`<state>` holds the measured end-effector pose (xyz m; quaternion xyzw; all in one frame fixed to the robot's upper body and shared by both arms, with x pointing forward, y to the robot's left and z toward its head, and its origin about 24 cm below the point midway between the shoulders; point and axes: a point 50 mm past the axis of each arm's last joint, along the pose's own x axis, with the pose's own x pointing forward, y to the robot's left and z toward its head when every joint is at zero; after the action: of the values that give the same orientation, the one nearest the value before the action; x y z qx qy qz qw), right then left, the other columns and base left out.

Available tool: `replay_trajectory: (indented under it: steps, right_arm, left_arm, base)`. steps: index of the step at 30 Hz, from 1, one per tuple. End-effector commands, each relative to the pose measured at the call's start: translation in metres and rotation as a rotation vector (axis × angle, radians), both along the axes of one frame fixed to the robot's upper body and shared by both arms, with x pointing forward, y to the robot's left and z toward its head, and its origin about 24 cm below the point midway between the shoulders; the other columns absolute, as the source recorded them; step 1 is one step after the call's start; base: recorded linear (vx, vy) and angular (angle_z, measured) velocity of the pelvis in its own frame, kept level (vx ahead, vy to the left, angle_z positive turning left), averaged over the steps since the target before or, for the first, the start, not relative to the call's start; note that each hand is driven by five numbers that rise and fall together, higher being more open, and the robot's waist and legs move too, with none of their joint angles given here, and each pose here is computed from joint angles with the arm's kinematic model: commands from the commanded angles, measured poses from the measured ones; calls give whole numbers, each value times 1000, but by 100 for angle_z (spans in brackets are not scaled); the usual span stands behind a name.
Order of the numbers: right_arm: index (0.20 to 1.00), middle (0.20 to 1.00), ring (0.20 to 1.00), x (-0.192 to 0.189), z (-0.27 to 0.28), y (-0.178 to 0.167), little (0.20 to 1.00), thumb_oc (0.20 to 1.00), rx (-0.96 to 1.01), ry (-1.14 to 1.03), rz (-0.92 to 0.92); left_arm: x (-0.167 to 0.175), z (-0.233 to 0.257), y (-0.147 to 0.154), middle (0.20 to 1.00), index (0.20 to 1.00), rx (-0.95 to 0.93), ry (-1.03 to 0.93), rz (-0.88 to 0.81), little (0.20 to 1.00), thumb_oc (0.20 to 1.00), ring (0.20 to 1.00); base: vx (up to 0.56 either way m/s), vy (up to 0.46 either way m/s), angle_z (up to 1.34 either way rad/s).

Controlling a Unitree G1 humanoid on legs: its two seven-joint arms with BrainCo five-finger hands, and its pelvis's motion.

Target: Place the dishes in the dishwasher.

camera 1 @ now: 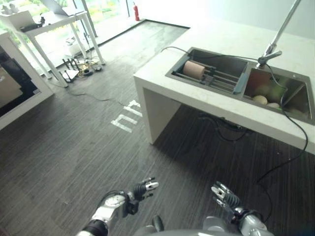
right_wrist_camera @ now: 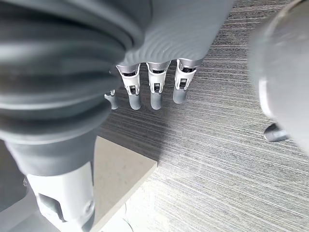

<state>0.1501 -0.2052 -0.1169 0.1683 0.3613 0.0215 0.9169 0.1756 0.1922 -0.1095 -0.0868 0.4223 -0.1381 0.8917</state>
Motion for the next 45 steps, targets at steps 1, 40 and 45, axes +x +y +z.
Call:
replay_trajectory:
  steps: [1, 40, 45]
  right_arm:
    - [1000, 1000, 1000, 2, 10, -14, 1000, 1000, -45, -53, 17]
    - [1000, 1000, 1000, -11, 8, -40, 1000, 1000, -134, -38, 23]
    - [1000, 1000, 1000, -21, 1, -34, 1000, 1000, -115, -5, 25]
  left_arm:
    - [11, 6, -5, 1000, 1000, -40, -71, 52, 1000, 1000, 1000]
    - [-20, -3, 3, 1000, 1000, -65, -70, 82, 1000, 1000, 1000]
    - [-24, -4, 9, 1000, 1000, -46, -66, 79, 1000, 1000, 1000]
  base:
    - [220, -88, -28]
    - [184, -33, -18]
    - [89, 64, 11]
